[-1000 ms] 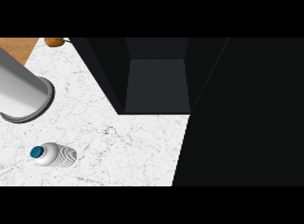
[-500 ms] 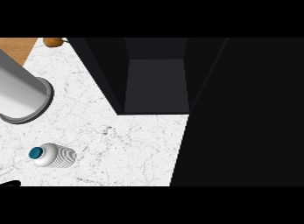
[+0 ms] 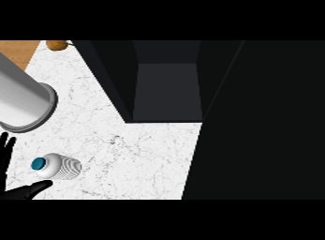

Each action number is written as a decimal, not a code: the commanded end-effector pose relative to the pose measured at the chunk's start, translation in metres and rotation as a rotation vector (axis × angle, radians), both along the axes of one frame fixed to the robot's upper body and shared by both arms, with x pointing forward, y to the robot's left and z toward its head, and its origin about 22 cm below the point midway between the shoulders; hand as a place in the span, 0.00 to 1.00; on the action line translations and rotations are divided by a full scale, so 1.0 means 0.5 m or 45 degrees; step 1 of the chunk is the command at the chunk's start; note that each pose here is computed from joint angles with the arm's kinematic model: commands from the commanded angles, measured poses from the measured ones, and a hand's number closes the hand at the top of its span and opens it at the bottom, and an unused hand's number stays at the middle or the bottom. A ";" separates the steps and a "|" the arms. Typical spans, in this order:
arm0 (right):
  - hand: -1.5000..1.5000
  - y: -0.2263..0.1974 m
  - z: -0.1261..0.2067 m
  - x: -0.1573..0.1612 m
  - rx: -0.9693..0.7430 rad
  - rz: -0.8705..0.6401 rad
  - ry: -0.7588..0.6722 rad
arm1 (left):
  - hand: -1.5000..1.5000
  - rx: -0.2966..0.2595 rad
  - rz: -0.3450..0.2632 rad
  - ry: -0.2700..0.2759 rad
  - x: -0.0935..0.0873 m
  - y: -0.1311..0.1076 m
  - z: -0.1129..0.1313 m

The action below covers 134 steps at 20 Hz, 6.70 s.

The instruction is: Pick up the bottled water, place it into the cabinet and close the cabinet

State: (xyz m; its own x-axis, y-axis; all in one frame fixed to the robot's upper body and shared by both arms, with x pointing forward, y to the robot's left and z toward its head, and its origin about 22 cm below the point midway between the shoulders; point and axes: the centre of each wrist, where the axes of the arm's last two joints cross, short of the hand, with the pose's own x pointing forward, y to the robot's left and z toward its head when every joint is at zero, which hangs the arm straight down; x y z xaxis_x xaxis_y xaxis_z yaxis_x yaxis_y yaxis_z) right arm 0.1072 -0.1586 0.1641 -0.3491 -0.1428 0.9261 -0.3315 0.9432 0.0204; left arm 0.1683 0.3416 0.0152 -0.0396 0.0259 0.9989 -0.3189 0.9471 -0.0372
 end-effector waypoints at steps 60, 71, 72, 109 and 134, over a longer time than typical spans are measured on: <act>0.00 -0.004 0.026 -0.034 -0.073 -0.053 -0.061 | 1.00 -0.348 -0.086 -0.202 0.060 -0.084 -0.311; 0.00 0.007 0.021 -0.028 -0.061 -0.058 -0.075 | 1.00 -0.318 -0.348 -0.259 0.099 -0.215 -0.295; 0.00 -0.001 0.040 -0.041 -0.030 -0.066 -0.078 | 1.00 -0.272 -0.341 -0.242 0.115 -0.205 -0.276; 0.00 0.002 0.010 -0.031 -0.022 -0.023 -0.065 | 1.00 -0.160 -0.388 -0.340 0.329 -0.482 0.086; 0.00 -0.007 0.013 -0.031 -0.003 -0.018 -0.056 | 1.00 0.271 -0.179 -0.178 0.504 -0.505 0.076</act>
